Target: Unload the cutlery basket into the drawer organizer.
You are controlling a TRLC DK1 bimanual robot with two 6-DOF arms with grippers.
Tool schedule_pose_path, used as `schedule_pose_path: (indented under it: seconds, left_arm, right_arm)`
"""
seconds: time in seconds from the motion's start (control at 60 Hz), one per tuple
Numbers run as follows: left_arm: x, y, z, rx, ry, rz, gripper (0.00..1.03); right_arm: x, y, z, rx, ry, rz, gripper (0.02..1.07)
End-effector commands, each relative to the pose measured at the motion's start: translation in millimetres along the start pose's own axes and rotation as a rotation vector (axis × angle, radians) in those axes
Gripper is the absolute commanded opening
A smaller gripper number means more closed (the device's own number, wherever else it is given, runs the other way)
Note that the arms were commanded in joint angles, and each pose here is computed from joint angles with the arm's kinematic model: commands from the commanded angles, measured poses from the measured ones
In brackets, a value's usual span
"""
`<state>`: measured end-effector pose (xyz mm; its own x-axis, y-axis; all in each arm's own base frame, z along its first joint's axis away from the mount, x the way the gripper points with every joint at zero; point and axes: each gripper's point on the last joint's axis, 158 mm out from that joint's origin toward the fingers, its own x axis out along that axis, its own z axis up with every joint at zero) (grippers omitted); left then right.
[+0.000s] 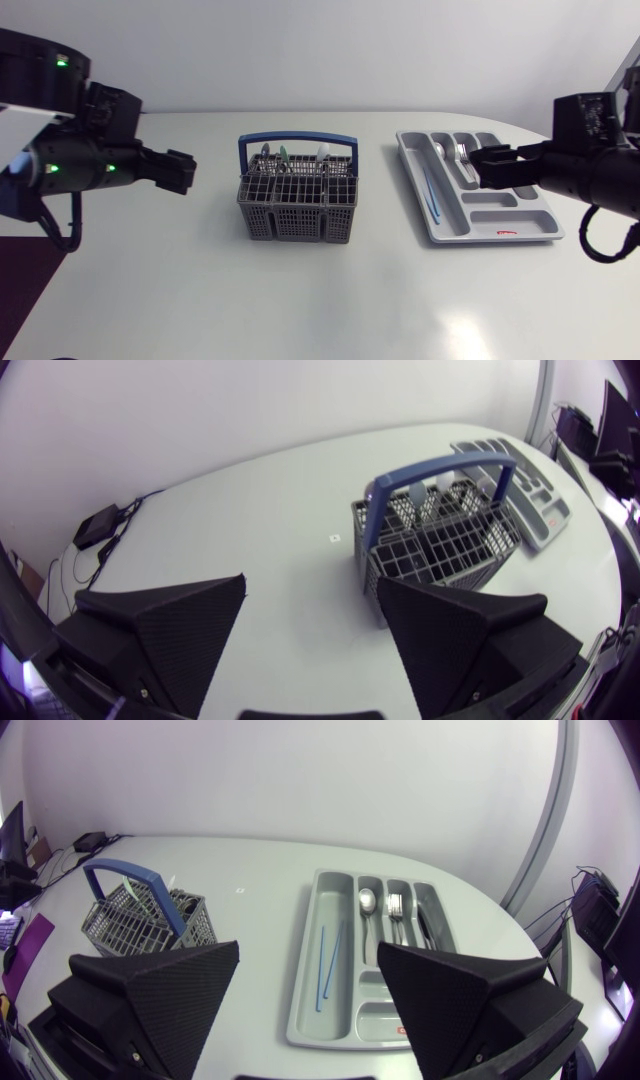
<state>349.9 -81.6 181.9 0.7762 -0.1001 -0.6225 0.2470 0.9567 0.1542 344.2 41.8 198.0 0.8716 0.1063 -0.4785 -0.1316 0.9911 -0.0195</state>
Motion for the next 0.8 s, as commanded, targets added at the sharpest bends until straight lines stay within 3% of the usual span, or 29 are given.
schedule_pose_path:
  seconds: [0.0,0.067,0.283,0.367,0.417,0.45,0.517,0.567,0.6,0.65,0.783]
  left_arm:
    - [10.8,-13.9,-5.9,0.128,0.065,-0.022,0.91]
    - [15.3,-26.9,-15.7,0.21,0.123,-0.063,0.94]
    - [17.4,-53.1,-15.5,0.202,0.145,-0.202,0.92]
    - [15.5,-63.5,-10.8,0.165,0.131,-0.297,0.85]
    - [14.7,-70.5,-9.9,0.149,0.125,-0.362,0.68]
    - [13.3,-73.4,-7.9,0.134,0.114,-0.405,0.59]
    - [11.5,-79.3,-3.7,0.111,0.084,-0.49,0.41]
    - [14.2,-82.5,-3.6,0.091,0.086,-0.533,0.29]
    - [15.8,-85.1,-5.7,0.101,0.09,-0.545,0.27]
    - [20.7,-86.8,-11.5,0.123,0.099,-0.551,0.24]
    - [25.4,-102.2,-24.3,0.165,0.121,-0.583,0.21]
  right_arm:
    - [11.0,11.1,-0.3,-0.038,0.042,0.023,0.99]
    - [19.4,19.5,0.6,-0.093,0.065,0.047,0.96]
    - [32.2,39.5,-4.4,-0.225,0.182,0.145,0.96]
    - [32.4,52.7,-13.1,-0.256,0.229,0.208,0.95]
    - [32.3,67.9,-19.6,-0.258,0.214,0.289,0.9]
    - [30.7,80.4,-18.7,-0.26,0.179,0.356,0.79]
    - [32.6,92.2,-7.8,-0.277,0.095,0.388,0.37]
    - [36.3,106.6,-9.3,-0.288,0.097,0.422,0.26]
    - [37.3,118.5,-9.3,-0.28,0.102,0.469,0.18]
    - [40.9,129.1,-7.8,-0.243,0.113,0.521,0.08]
    - [56.1,166.5,-24.6,-0.308,0.163,0.572,0.08]
